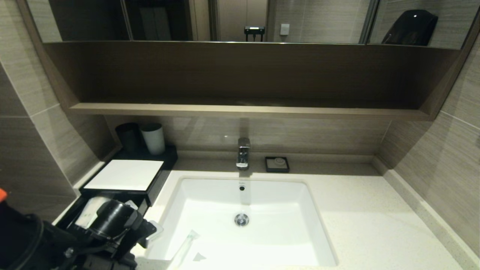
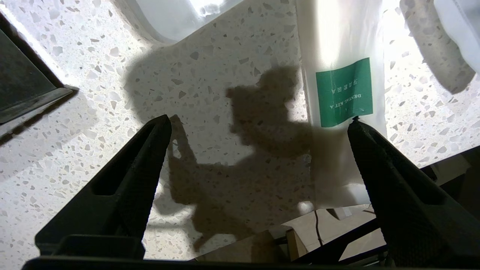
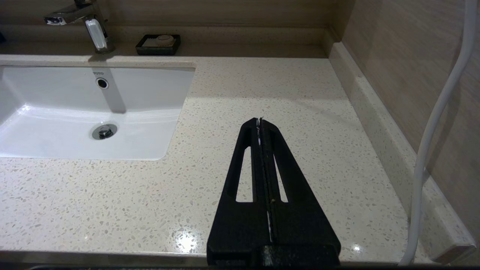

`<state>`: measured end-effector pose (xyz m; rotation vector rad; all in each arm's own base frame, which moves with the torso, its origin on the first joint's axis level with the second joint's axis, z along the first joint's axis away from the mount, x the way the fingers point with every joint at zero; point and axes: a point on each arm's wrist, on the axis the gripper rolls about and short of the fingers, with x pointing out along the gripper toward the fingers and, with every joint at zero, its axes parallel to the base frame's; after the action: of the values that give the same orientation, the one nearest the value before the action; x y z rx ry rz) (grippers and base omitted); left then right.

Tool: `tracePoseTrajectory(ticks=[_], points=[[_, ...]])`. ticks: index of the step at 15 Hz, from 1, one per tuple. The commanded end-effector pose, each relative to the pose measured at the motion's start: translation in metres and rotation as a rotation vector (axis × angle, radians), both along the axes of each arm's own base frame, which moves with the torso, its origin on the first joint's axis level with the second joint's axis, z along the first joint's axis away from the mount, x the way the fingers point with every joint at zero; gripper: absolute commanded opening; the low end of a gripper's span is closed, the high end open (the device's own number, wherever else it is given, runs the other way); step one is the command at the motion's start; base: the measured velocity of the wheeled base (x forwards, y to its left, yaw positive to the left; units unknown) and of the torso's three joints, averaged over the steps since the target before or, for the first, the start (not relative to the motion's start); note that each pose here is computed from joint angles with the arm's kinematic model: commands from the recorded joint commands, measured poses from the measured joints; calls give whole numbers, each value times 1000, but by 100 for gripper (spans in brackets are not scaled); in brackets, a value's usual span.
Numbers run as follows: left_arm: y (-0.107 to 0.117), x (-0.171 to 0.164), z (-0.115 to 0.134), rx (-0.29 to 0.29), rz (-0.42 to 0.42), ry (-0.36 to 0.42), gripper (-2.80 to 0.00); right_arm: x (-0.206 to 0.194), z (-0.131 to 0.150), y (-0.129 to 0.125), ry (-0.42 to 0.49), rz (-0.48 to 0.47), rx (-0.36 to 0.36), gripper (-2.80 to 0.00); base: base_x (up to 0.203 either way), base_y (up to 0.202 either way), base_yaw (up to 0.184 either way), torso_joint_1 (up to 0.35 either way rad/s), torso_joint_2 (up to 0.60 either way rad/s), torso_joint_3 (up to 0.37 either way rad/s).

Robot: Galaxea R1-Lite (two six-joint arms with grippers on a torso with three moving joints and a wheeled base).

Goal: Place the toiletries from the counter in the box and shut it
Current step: Pick up the bathroom toiletry

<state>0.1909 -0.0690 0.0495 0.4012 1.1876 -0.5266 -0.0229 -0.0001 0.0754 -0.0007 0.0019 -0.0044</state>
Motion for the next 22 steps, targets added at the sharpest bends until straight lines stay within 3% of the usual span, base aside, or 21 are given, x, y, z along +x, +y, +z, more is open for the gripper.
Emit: tracePoseTrajectory(ticks=[1,4,5,22], points=[[0,0,0,0,-3,-1,0,0,0,0,0,0,-1,-280,0,0,0,0,0,0],[0,0,0,2,-3,0,-10,0,0,0,1,0,0,-280,0,0,0,0,0,0],[0,-1,0,2,-3,0,-280,0,0,0,0,0,-1,-280,0,0,0,0,0,0],[1,-2,-1,3,-3,1,-280,0,0,0,0,0,-1,-280,0,0,0,0,0,0]])
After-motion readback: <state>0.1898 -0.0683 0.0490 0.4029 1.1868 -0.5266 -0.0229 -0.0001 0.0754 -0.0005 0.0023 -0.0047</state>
